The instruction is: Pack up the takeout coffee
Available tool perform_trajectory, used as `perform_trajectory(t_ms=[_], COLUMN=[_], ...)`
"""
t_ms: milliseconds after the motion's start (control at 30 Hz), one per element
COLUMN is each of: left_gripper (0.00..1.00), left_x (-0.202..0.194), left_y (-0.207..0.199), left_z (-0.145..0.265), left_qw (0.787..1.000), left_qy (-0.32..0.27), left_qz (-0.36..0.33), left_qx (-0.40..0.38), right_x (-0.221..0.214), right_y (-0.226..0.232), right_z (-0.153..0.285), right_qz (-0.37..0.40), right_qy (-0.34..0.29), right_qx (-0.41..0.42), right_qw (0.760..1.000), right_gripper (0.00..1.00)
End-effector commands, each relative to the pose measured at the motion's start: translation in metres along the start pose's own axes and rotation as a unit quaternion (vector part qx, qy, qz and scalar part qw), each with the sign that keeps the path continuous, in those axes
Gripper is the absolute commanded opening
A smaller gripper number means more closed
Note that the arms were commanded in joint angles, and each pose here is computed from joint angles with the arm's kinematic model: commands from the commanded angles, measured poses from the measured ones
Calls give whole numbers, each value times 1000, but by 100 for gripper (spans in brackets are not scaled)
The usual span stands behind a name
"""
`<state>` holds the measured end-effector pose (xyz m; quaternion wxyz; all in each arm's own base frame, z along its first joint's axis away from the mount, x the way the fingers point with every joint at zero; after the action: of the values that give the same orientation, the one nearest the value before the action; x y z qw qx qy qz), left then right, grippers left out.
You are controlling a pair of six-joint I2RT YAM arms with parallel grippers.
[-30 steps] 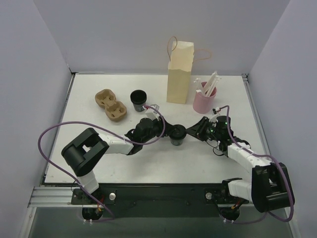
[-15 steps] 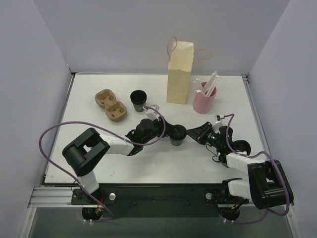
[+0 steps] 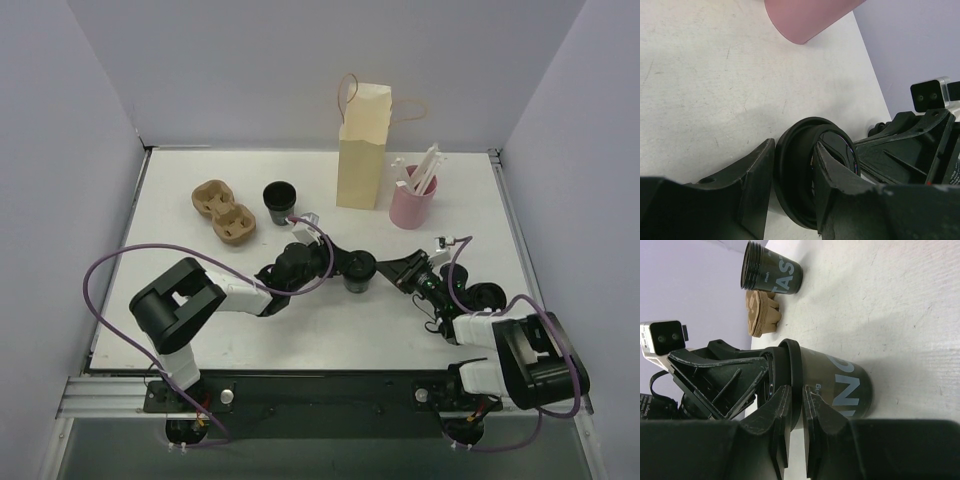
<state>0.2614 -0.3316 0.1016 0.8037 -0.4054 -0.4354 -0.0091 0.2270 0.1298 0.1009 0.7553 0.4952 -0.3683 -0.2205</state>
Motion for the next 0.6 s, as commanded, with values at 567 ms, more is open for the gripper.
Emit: perform_trajectory(t_ms=[567], left_gripper=[43], left_x=[-149], left_y=[153], left_z=[120], left_qw=[877], left_qy=[351], left_qz=[-83], left_qx=[317], right_x=[-64], right_y=[-76], right_z=[37], right_qz=[-42], right_qy=[92], right_qx=[-144], right_qw=[984], right_gripper=[14])
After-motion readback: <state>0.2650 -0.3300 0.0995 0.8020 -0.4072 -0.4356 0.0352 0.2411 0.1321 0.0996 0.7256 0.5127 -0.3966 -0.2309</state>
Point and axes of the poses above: each gripper's point midway between its finger pads, its own z axis back along the fingers, its own y axis along the line the jaws close on, x = y × z, the point moved 6 cm from there along z, back along the fingers, and after that the axes turned 4 degrees about -z, right-handed, at the moved point
